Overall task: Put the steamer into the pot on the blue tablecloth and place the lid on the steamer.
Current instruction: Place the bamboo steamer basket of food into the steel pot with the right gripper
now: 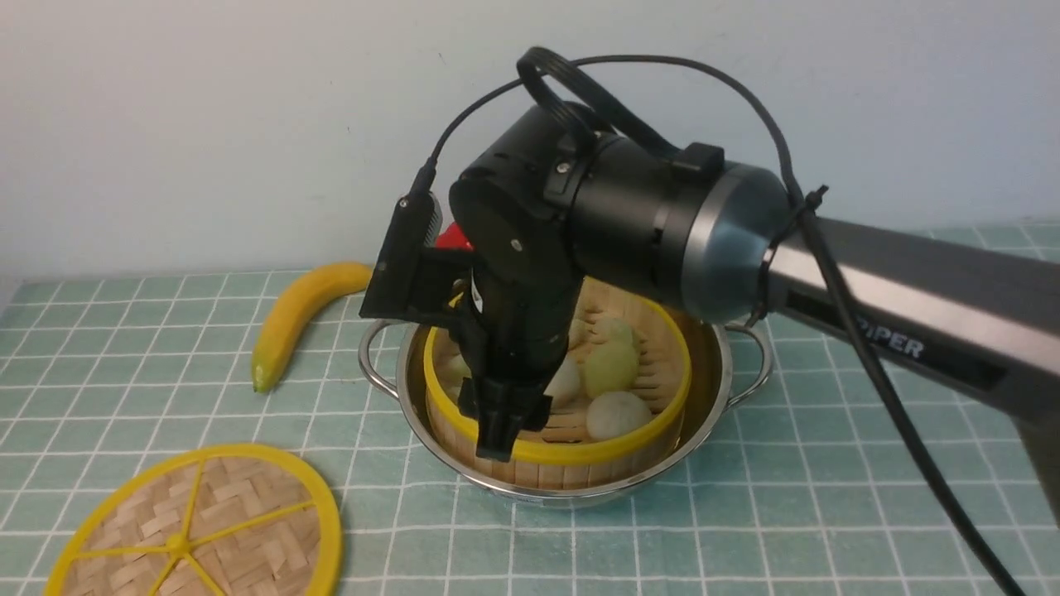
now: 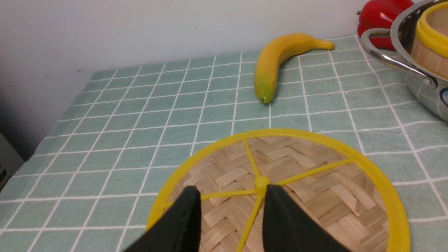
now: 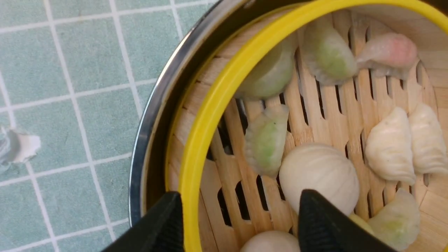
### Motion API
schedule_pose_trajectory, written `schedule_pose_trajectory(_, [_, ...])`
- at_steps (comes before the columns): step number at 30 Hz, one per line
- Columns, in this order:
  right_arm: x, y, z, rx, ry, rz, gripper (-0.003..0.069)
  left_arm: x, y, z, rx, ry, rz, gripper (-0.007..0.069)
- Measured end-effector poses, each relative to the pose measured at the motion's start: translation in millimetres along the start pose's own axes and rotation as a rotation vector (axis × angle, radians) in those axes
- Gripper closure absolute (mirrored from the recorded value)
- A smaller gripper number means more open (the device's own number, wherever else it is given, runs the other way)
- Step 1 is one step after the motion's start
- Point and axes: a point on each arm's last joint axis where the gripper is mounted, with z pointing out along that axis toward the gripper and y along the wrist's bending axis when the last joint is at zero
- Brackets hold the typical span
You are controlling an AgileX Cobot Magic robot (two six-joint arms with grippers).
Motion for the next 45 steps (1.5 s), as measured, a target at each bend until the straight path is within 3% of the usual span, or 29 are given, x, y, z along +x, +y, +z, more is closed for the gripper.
schedule_pose_trajectory(17, [1, 7, 33, -0.04, 0.059, 0.005, 0.0236, 0, 0, 0, 0.0, 0.0, 0.0, 0.0382])
schedule_pose_trajectory(35, [2, 9, 49, -0.039, 0.098, -0.011, 0.0463, 0, 0, 0, 0.0, 0.0, 0.0, 0.0382])
schedule_pose_trajectory(45, [3, 8, 50, -0.043, 0.098, -0.004, 0.0441, 0, 0, 0, 0.0, 0.0, 0.0, 0.0382])
